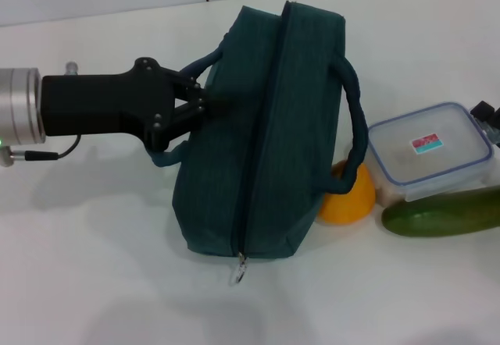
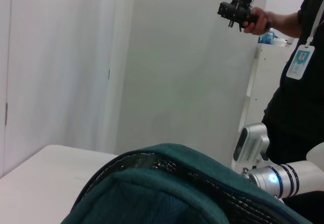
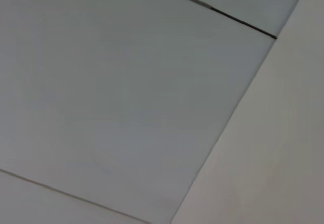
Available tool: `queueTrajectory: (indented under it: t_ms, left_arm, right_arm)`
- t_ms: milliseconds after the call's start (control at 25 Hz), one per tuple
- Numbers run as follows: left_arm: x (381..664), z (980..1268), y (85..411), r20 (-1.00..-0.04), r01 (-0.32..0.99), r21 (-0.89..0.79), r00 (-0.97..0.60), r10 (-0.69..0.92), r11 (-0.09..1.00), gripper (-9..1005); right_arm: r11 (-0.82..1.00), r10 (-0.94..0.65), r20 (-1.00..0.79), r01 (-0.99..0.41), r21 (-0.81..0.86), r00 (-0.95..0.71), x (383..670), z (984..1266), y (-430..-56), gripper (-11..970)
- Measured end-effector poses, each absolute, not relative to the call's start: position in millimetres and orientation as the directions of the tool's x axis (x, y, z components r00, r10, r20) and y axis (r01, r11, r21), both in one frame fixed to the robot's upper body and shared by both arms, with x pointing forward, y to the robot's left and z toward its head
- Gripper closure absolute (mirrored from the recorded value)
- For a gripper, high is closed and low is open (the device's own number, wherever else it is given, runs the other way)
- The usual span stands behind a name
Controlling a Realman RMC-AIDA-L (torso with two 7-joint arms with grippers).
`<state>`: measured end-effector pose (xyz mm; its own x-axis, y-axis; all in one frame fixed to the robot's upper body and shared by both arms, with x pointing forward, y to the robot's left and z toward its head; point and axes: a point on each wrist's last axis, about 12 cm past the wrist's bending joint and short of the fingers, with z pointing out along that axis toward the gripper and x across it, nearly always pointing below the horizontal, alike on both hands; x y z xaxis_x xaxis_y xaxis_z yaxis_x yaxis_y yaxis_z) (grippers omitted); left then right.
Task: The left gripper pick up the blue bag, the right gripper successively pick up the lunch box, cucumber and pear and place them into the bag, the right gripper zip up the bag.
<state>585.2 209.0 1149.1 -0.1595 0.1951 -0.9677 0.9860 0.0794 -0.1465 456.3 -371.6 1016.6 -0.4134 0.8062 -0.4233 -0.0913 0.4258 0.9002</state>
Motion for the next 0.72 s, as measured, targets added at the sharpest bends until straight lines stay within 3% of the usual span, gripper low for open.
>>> queueTrajectory:
  t_ms: [400,720]
  left_arm:
    - [582.0,1145.7,212.9,-0.968,0.984,-0.153,-0.167,0.187,0.087,925]
    - [581.2,1143.4,211.2,-0.975,0.991,-0.109,-0.121,0.186,0.076,923]
  right_arm:
    - [0.524,0.75,-0.556,-0.191,0.83,-0.357,457.8,1026.7,-378.2,854]
    - [0.573,0.696,-0.648,-0.305,0.76,-0.308,472.5,1052.6,-389.6,862]
